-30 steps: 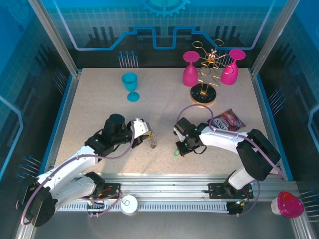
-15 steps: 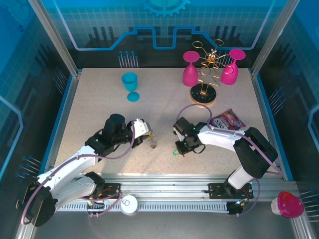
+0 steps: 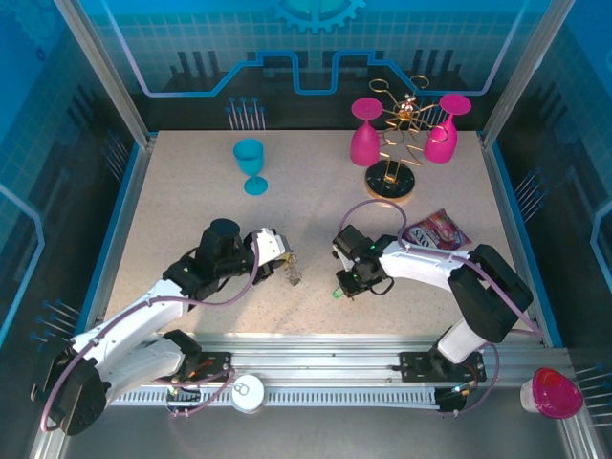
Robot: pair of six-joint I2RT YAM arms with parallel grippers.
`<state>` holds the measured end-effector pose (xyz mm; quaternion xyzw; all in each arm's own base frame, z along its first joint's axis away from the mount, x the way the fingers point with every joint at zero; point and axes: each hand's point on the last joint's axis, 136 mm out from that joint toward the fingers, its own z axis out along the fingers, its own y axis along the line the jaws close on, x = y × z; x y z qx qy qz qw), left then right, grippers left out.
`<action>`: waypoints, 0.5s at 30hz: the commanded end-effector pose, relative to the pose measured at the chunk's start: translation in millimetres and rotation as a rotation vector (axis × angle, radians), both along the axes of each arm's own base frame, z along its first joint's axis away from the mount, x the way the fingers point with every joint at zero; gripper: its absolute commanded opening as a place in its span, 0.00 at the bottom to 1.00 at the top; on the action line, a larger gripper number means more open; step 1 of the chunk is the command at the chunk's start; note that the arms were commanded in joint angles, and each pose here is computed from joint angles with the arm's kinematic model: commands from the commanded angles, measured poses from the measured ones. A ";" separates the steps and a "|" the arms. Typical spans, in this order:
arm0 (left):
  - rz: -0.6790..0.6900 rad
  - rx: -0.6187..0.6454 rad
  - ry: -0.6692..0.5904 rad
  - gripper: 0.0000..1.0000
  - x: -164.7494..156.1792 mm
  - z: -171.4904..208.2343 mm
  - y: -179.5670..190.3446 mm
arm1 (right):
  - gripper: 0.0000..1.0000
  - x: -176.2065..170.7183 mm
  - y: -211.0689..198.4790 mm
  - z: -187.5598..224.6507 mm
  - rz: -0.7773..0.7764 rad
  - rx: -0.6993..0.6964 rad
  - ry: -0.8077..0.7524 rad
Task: Put the keys on the keyring
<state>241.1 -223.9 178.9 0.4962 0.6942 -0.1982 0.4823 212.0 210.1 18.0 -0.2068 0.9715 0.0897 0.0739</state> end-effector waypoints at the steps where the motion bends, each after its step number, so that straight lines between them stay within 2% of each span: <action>1: -0.040 -0.015 -0.010 0.00 -4.7 2.7 -5.8 | 0.16 4.5 7.9 13.1 -0.004 0.030 -0.022; 10: -0.041 -0.014 -0.004 0.00 -5.1 2.3 -5.8 | 0.16 4.8 7.3 13.0 -0.005 0.027 -0.022; 15: -0.042 -0.012 -0.002 0.00 -5.6 1.5 -5.8 | 0.12 4.1 8.1 12.4 -0.004 0.029 -0.019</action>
